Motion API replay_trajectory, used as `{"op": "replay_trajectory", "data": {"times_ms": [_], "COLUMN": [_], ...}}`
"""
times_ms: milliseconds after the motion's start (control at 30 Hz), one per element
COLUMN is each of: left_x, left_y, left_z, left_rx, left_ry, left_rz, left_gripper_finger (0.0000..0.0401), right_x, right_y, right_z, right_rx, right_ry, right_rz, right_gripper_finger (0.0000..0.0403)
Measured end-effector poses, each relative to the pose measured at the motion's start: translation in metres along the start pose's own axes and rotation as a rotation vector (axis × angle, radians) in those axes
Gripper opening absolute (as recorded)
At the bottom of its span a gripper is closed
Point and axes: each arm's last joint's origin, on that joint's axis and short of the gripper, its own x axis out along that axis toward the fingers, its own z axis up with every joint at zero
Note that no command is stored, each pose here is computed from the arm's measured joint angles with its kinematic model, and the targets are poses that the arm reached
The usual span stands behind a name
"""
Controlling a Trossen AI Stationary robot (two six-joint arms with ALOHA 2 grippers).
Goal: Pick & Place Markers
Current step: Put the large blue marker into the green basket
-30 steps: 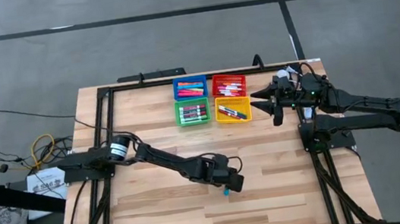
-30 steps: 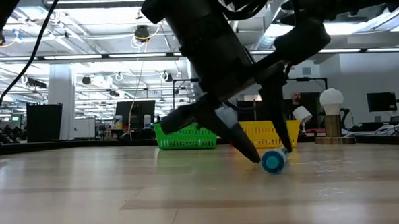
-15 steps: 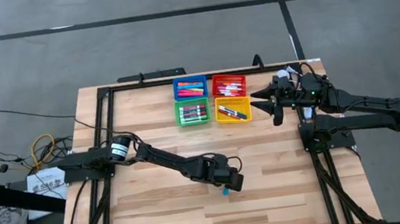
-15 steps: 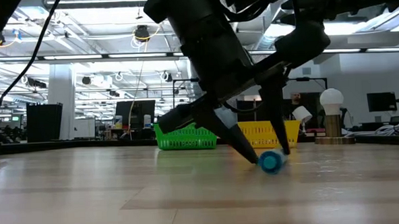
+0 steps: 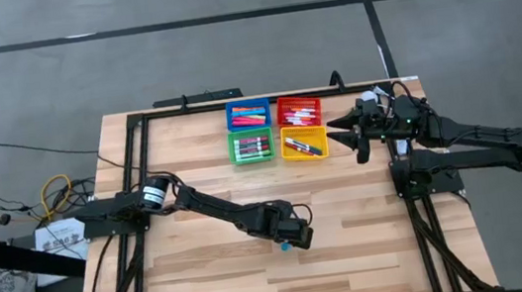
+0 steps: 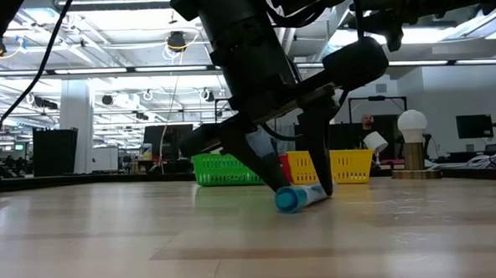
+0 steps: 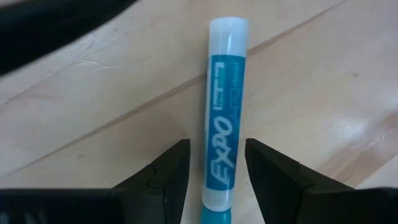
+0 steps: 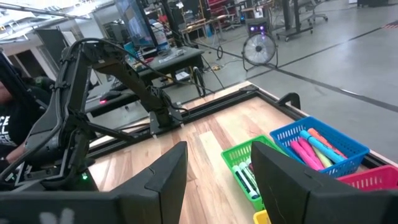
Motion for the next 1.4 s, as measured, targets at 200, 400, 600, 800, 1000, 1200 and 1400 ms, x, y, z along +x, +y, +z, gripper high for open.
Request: {"op": "replay_trajectory", "data": {"times_ms": [200,400,600,800,1000,1200,1400], "left_x": [-0.003,-0.011,-0.010,-0.010,-0.010,-0.011,-0.013], "left_y": [0.007,0.018,0.019,0.020,0.020,0.020,0.019], "left_z": [0.004,0.011,0.014,0.018,0.019,0.019,0.021], "left_rx": [0.000,0.026,0.030,0.031,0.034,0.033,0.033], "left_ry": [-0.004,-0.017,-0.022,-0.003,-0.001,-0.011,-0.053], "left_rz": [0.065,0.159,0.171,0.166,0.164,0.158,0.156], "left_gripper_finger": [0.0159,0.0159,0.0159,0.0159,0.0159,0.0159,0.0159], "right_x": [0.000,0.000,0.000,0.000,0.000,0.000,0.000], "right_y": [0.000,0.000,0.000,0.000,0.000,0.000,0.001], "right_z": [0.000,0.000,0.001,0.001,0.001,0.001,0.000], "right_rx": [0.002,0.001,0.000,-0.002,-0.002,-0.002,-0.034], "right_ry": [0.001,-0.002,-0.005,-0.005,-0.005,-0.005,0.000], "right_rz": [0.000,0.001,0.003,0.003,0.003,0.003,0.023], "right_gripper_finger": [0.0166,0.0169,0.0166,0.0169,0.0167,0.0168,0.0167]}}
